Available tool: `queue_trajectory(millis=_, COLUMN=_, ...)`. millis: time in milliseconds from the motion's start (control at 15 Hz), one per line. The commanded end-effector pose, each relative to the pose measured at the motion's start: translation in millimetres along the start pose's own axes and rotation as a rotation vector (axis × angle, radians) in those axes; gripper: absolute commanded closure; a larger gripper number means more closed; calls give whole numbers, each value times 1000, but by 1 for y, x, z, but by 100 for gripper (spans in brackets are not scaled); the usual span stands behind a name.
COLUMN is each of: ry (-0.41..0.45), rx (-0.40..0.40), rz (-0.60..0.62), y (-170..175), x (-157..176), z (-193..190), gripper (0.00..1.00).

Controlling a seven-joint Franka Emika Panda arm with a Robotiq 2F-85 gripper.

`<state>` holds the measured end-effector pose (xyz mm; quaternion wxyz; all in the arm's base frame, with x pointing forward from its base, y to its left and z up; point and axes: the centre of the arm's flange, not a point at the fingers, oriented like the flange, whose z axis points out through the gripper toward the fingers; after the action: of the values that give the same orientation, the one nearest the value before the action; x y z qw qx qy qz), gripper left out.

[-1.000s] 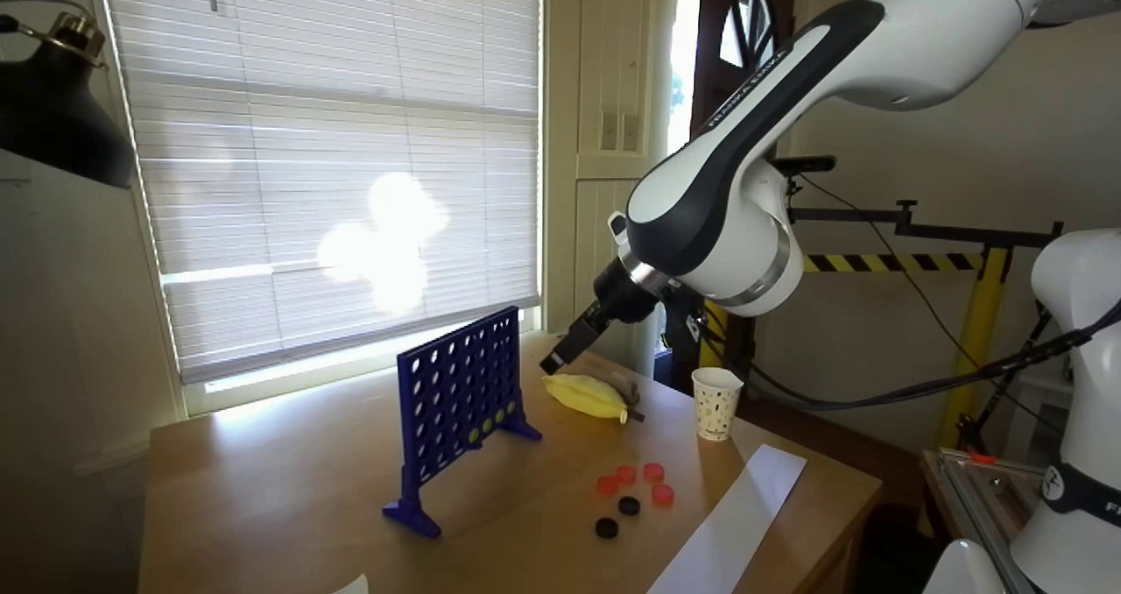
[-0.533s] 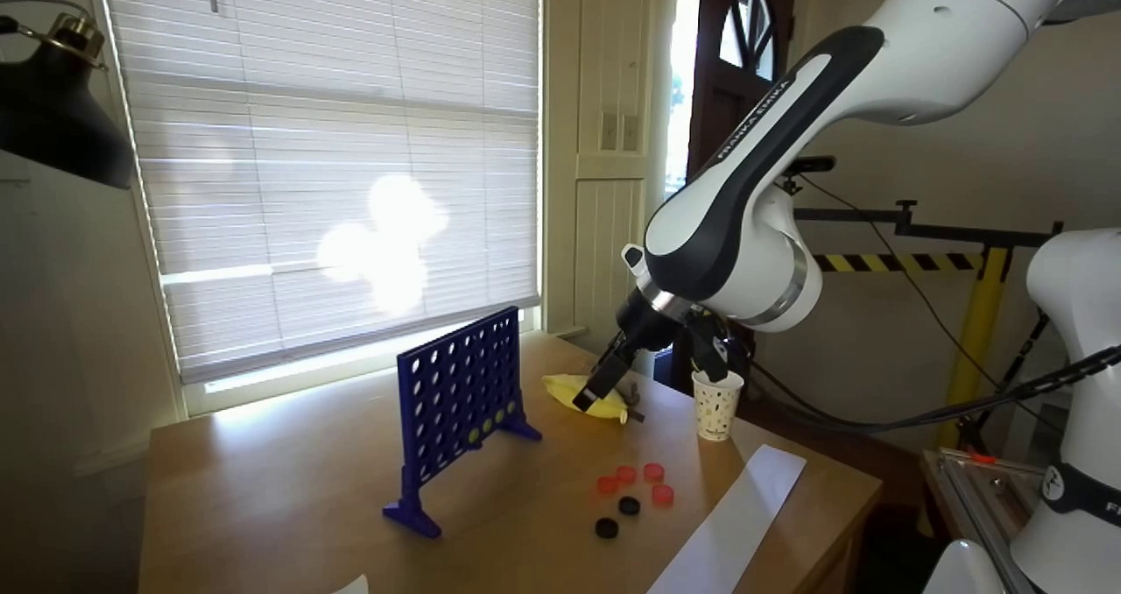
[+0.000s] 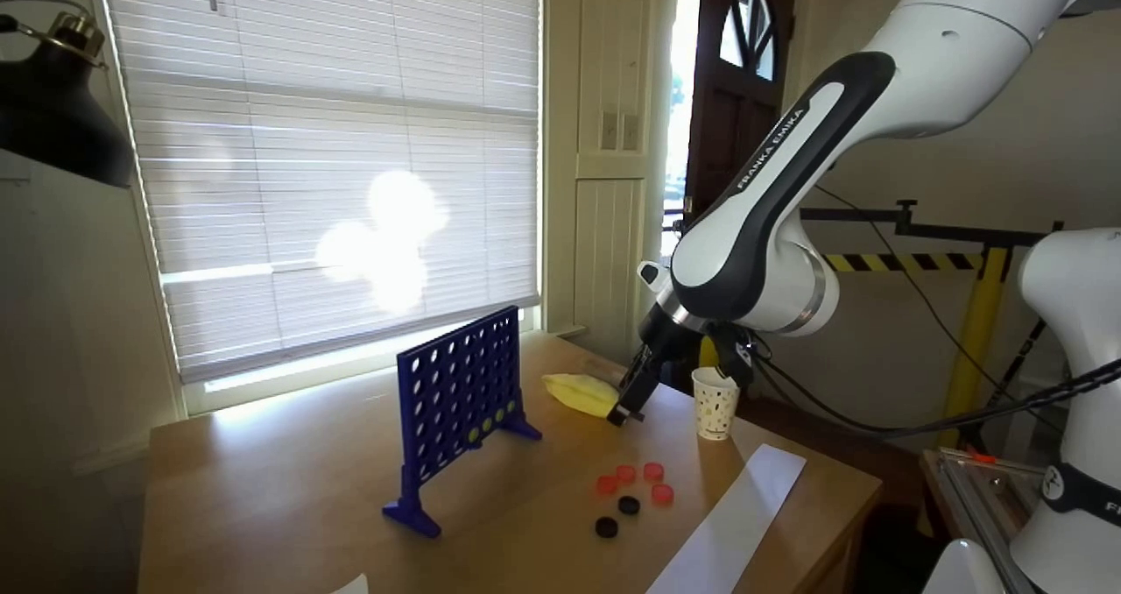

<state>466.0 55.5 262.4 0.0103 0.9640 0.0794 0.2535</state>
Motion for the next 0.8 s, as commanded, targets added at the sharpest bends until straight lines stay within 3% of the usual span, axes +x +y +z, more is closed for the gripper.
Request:
queue_trajectory(millis=0, ry=-67, rx=35, rz=20, y=-7, x=39, z=-61, gripper=0)
queue_trajectory(millis=400, ry=-107, rx=101, rz=63, y=-2, x=61, z=-67, gripper=0)
queue_trajectory(millis=733, ry=-156, rx=95, rz=85, y=-5, x=91, z=-86, gripper=0)
